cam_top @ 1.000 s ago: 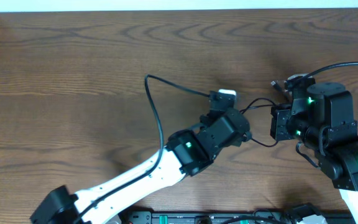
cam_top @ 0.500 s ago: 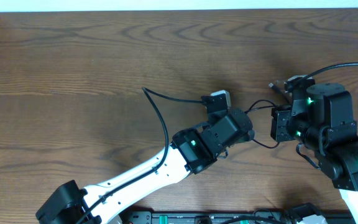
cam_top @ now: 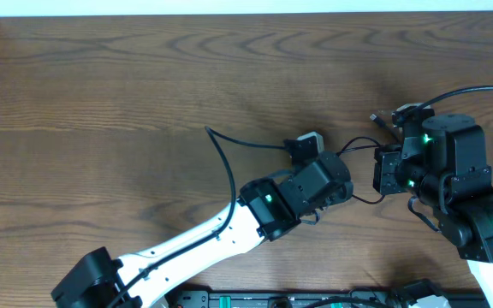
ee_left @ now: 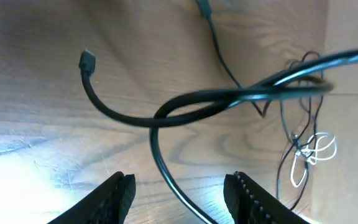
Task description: Untangle cables
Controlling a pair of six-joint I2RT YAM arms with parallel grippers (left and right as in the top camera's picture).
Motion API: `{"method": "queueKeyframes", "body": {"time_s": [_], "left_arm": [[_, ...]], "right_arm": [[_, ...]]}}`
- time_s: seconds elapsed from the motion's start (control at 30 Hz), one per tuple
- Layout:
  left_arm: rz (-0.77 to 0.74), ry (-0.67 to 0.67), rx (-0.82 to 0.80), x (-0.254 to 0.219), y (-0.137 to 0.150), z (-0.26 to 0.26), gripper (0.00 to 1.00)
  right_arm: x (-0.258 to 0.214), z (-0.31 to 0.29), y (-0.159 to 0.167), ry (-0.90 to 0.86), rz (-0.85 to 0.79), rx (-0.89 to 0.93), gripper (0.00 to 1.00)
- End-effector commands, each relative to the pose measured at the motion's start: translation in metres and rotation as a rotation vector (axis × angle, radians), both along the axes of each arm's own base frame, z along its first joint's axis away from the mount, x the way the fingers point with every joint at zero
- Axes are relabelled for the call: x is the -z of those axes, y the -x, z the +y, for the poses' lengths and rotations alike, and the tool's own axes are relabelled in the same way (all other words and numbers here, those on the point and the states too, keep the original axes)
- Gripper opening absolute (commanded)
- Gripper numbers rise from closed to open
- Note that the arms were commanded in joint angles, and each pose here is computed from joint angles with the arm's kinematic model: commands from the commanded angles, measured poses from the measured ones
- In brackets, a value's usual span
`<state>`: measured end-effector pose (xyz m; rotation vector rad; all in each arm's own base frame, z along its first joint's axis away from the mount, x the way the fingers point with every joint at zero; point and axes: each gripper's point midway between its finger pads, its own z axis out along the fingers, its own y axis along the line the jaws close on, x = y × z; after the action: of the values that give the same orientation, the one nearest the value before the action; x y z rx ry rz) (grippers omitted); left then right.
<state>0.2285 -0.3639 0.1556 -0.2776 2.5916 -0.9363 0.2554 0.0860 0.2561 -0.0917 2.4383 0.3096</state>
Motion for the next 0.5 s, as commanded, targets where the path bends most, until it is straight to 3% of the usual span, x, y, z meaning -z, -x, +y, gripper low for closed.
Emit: {"method": "queueKeyframes", "body": {"time_s": [0.0,0.17,0.3,0.37,0.47], "left_arm": [[0.051,-0.041,-0.001,0.025,0.005,-0.004,0.52],[0.082,-0.08,-0.007,0.049,0.004,-0.007,0.52],[0.101,-0.112,-0.007,0.065,0.005,-0.007,0.34],[0.109,-0.126,-0.007,0.07,0.005,-0.006,0.2],[0.125,-0.157,-0.008,0.077,0.008,-0.001,0.1]], "right_arm": [[-0.007,-0.003,0.001,0.015,-0.032,0.006,0.01],[-0.008,-0.004,0.001,0.018,-0.037,0.009,0.01],[-0.008,-0.005,0.001,0.023,-0.039,0.014,0.01],[-0.008,-0.009,-0.001,0.036,-0.042,0.036,0.01],[-0.011,-0.025,-0.003,0.046,-0.053,0.155,0.01]]}}
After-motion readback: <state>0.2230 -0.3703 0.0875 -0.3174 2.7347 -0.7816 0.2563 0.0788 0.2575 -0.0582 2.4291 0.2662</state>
